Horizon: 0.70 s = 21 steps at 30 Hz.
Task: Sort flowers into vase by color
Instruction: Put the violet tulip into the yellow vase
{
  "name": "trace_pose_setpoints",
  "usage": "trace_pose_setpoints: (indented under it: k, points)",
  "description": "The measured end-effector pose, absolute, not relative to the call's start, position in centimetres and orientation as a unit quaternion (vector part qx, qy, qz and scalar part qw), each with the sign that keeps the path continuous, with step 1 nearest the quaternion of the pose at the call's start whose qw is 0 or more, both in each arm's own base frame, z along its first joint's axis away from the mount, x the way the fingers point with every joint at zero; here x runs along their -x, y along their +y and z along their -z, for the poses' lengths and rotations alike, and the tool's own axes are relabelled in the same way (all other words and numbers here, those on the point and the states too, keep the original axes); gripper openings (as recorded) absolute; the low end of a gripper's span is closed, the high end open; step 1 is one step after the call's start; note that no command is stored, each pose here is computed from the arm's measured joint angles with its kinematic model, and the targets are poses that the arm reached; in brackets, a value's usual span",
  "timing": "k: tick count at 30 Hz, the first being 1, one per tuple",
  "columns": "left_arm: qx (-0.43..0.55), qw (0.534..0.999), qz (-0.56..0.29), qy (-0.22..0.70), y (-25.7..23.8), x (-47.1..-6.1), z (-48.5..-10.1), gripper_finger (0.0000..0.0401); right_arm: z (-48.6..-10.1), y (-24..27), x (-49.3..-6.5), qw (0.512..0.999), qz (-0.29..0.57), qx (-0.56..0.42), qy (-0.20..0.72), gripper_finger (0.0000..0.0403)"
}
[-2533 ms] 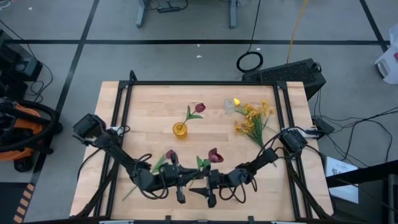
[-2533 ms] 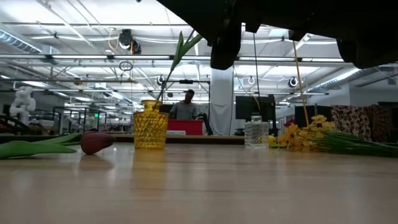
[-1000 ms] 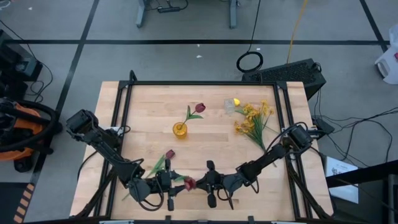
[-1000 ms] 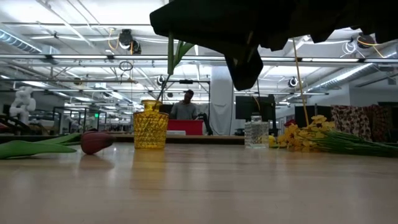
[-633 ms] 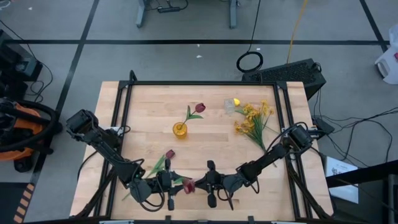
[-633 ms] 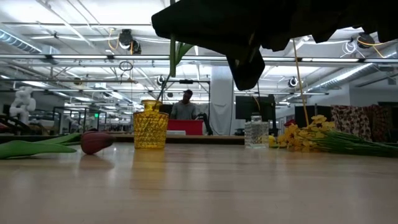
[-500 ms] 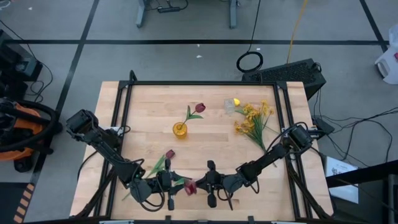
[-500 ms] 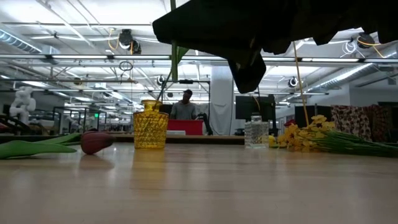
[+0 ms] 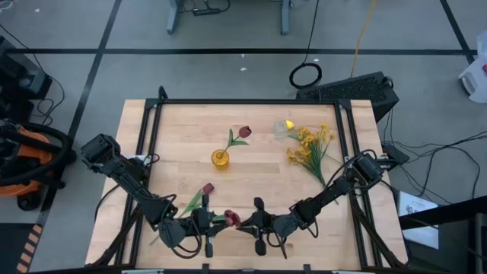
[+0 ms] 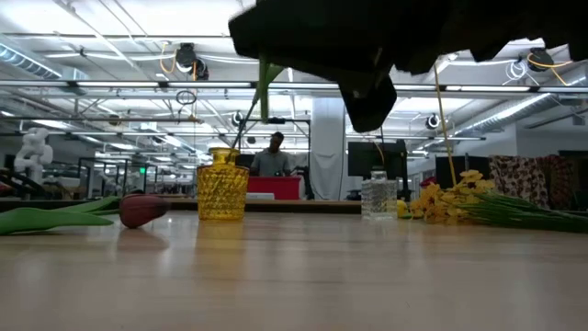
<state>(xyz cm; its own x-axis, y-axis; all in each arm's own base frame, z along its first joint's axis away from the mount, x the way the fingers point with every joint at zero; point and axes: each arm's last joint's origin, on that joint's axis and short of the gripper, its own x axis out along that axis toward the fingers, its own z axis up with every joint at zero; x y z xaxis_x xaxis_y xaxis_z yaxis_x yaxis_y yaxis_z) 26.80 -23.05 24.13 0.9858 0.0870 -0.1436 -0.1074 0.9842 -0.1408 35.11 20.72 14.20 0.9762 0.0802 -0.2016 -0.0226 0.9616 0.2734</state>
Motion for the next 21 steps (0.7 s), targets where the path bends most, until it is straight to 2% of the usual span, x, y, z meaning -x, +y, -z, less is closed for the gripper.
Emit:
trace_pose_setpoints:
  k: [11, 21]
  points:
    - [0.056, 0.995, -0.064, 0.044, -21.7, -26.1, -26.4, 0.0004, -14.4, 20.8, -35.0, 0.986, -0.015, -0.137, 0.093, 0.0158]
    - [0.042, 0.996, -0.08, 0.003, -18.0, -24.6, -30.1, 0.0003, -14.2, 20.8, -35.0, 0.986, -0.002, -0.128, 0.102, 0.0213]
